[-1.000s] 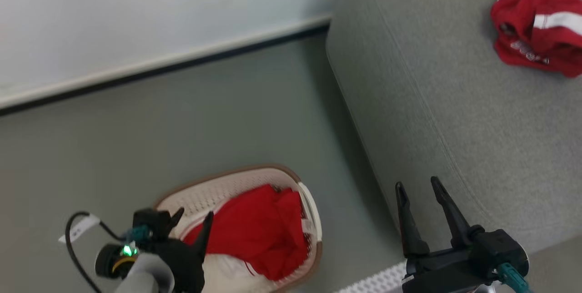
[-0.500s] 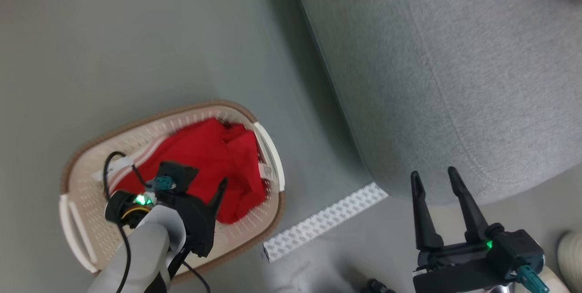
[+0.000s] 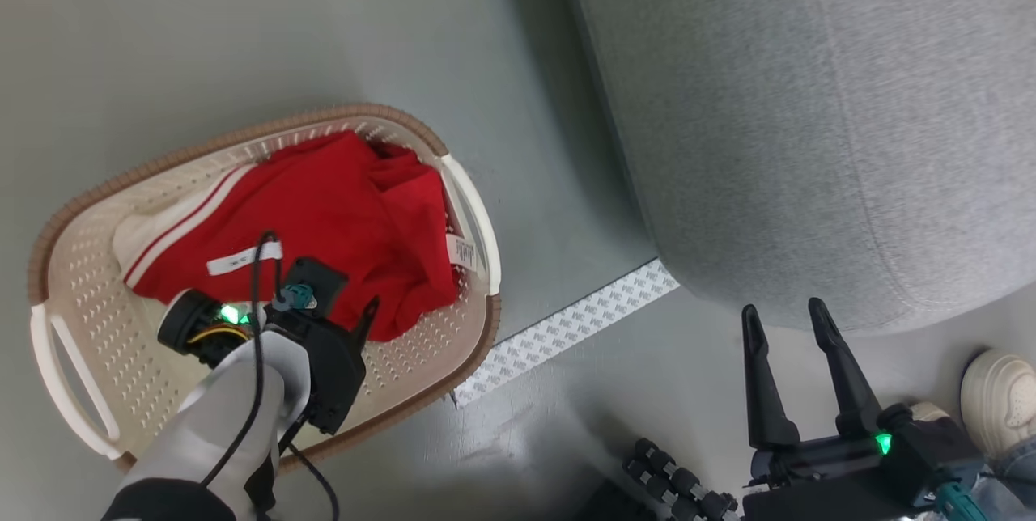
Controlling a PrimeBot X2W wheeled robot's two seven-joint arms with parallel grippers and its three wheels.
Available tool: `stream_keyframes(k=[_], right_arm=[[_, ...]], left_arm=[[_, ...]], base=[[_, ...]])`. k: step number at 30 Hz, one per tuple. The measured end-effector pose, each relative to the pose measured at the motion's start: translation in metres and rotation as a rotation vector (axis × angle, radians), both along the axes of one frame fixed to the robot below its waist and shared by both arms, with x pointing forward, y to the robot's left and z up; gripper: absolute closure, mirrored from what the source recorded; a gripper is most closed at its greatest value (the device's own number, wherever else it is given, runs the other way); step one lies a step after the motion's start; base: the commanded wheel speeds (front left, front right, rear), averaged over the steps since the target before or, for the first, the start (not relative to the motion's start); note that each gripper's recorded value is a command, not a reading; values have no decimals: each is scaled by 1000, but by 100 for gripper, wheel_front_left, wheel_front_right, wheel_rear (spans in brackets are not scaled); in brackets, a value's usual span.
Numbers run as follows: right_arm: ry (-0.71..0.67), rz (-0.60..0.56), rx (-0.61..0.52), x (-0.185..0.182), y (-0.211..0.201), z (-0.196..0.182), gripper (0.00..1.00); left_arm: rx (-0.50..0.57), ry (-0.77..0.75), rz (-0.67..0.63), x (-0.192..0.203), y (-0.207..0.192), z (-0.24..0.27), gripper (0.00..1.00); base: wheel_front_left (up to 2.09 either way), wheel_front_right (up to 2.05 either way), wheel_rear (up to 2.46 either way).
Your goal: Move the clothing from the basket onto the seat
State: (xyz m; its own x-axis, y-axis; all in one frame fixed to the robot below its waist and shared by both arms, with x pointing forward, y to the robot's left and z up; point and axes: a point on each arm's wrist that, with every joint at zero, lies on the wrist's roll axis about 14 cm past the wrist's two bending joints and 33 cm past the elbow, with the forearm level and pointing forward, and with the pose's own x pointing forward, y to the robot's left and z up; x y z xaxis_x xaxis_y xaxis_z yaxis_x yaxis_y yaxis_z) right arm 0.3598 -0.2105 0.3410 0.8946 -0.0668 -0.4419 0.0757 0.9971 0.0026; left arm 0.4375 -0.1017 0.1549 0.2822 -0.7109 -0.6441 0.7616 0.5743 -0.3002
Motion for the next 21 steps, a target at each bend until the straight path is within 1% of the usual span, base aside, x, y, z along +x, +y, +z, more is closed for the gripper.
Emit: stream_keyframes(k=[9,11,18,21], right_arm=[[56,-8,28,-9,5,-16,0],[58,-7,34,-8,7,-17,0],[89,-33,50,-18,6,-21,0],[98,-41,59,-22,7,-21,0]], left_arm=[[92,-55,-42,0,12,-22,0],[120,-87,-67,0,15,-26,0],[172,-115,-116,-7,22,-38,0],[196,-133,-128,-4,23,-40,0]], base=[[0,0,0],[0,0,0],[0,0,0],[0,0,0]])
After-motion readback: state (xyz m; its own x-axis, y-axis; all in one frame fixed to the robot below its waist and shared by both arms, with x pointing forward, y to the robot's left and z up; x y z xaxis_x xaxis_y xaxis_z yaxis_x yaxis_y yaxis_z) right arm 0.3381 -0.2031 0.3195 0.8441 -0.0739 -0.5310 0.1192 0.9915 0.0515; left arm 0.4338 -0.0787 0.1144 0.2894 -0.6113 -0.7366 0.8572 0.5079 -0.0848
